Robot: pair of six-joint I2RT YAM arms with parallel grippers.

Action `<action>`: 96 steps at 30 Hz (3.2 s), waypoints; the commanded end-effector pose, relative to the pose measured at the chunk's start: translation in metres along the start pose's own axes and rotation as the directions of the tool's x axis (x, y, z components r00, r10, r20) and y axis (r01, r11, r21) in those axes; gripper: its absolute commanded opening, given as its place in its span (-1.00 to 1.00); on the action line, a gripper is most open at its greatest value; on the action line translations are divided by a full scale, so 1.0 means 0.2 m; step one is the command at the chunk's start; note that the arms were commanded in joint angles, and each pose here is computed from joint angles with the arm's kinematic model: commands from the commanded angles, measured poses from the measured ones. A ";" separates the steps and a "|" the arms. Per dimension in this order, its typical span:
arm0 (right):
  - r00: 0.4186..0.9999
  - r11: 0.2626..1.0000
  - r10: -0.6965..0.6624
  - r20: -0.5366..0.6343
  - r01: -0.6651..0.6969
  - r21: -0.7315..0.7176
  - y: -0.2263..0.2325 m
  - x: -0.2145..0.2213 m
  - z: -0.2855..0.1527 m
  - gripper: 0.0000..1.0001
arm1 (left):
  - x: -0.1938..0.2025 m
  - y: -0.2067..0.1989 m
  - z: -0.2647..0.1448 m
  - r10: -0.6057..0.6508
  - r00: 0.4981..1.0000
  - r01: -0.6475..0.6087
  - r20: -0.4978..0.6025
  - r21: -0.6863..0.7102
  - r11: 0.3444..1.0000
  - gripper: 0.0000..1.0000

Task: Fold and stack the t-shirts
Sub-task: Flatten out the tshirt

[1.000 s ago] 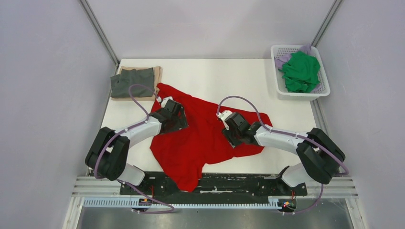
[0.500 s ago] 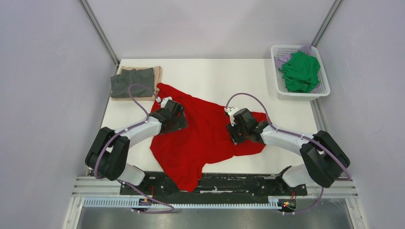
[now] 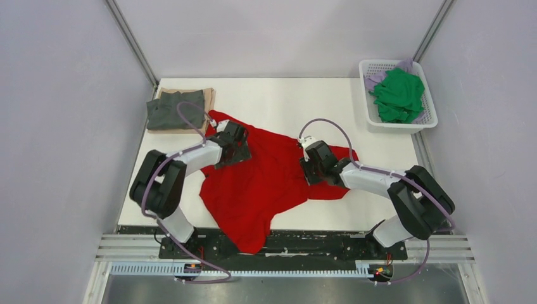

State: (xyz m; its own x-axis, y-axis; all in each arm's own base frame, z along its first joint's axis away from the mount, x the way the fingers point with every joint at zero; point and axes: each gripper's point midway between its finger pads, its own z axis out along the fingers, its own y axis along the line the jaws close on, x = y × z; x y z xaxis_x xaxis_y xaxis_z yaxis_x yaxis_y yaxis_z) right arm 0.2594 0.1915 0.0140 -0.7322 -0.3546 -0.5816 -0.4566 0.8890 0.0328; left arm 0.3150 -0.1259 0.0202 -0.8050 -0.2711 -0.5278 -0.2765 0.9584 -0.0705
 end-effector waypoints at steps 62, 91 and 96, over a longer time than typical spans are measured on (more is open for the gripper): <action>0.845 0.785 0.370 0.387 -0.507 0.357 -0.61 -0.20 -0.21 0.96 | 0.52 0.20 -0.24 -0.213 0.962 0.230 -0.170 0.082 0.970 -0.40; 0.898 0.622 0.419 0.131 -0.389 0.680 -0.83 0.42 -0.55 0.96 | 0.17 0.30 -0.38 -0.203 0.968 0.194 0.146 0.076 0.978 -0.96; 0.883 0.554 0.400 0.247 -0.447 0.702 -0.88 0.35 -0.71 0.96 | 0.14 0.35 -0.39 -0.200 0.962 0.197 0.188 0.033 0.980 -0.96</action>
State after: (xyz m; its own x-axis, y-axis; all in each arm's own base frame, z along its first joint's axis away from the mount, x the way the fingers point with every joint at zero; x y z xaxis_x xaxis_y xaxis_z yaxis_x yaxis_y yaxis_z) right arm 0.2253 -0.0127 0.0551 -0.7380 0.1094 -0.6659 0.3563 0.9012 -0.2468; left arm 0.2245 -0.0879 0.0534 -0.6603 -0.4692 -0.5863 -0.4059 0.8799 -0.2470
